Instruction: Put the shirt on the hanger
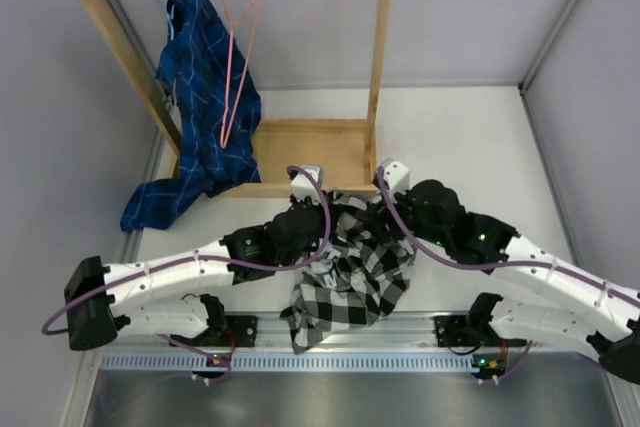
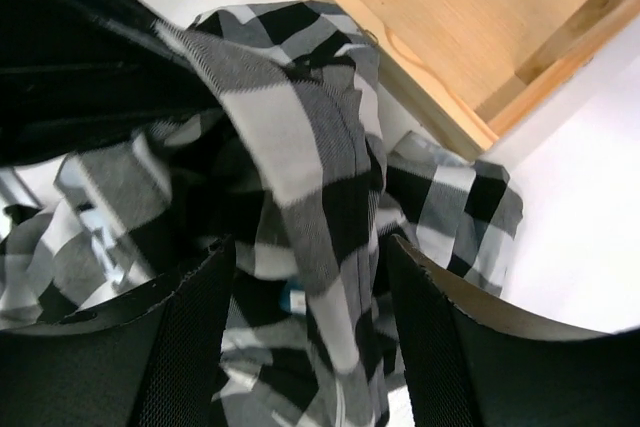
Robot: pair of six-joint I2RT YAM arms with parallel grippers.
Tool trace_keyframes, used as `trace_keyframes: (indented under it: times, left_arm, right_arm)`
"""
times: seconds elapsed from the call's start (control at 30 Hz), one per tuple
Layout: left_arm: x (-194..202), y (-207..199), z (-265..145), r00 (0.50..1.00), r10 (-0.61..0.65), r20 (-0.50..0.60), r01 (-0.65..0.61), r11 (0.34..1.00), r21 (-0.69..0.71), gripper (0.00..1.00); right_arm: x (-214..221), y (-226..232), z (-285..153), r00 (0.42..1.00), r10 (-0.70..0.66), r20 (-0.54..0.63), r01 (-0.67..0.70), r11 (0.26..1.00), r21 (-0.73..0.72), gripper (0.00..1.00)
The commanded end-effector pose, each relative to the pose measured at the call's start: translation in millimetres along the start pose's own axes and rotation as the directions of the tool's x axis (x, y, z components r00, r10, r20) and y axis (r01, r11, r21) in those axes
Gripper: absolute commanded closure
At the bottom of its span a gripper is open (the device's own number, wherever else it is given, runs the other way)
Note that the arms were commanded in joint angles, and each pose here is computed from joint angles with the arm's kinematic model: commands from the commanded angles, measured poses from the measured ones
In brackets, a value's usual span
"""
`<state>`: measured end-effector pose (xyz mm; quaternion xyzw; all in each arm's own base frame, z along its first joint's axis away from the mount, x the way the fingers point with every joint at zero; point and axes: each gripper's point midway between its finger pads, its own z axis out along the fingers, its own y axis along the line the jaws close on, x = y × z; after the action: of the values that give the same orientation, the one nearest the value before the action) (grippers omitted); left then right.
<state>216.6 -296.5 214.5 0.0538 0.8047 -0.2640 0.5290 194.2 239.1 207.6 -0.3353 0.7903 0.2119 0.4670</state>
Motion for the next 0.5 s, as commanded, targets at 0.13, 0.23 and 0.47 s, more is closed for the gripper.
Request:
trace_keyframes:
  times: [0.13, 0.23, 0.47]
  left_arm:
    - [-23.6, -28.5, -18.2, 0.992, -0.119, 0.04, 0.11, 0.979, 0.172, 1.0]
    - [-36.6, -44.0, -32.1, 0.994, -0.088, 0.061, 0.068, 0.958, 0.279, 0.99]
    - [-53.8, 48.3, -47.1, 0.979, -0.101, 0.176, 0.12, 0.988, -0.101, 0.06]
  right_arm:
    - [-48.8, -15.1, 39.1, 0.989, -0.087, 0.116, 0.078, 0.993, 0.087, 0.89]
    - [-49.0, -26.8, 38.9, 0.988, -0.067, 0.143, 0.044, 0.987, 0.155, 1.0]
    - [-30.7, -44.7, -21.9, 0.961, -0.049, 0.271, -0.01, 0.977, 0.211, 1.0]
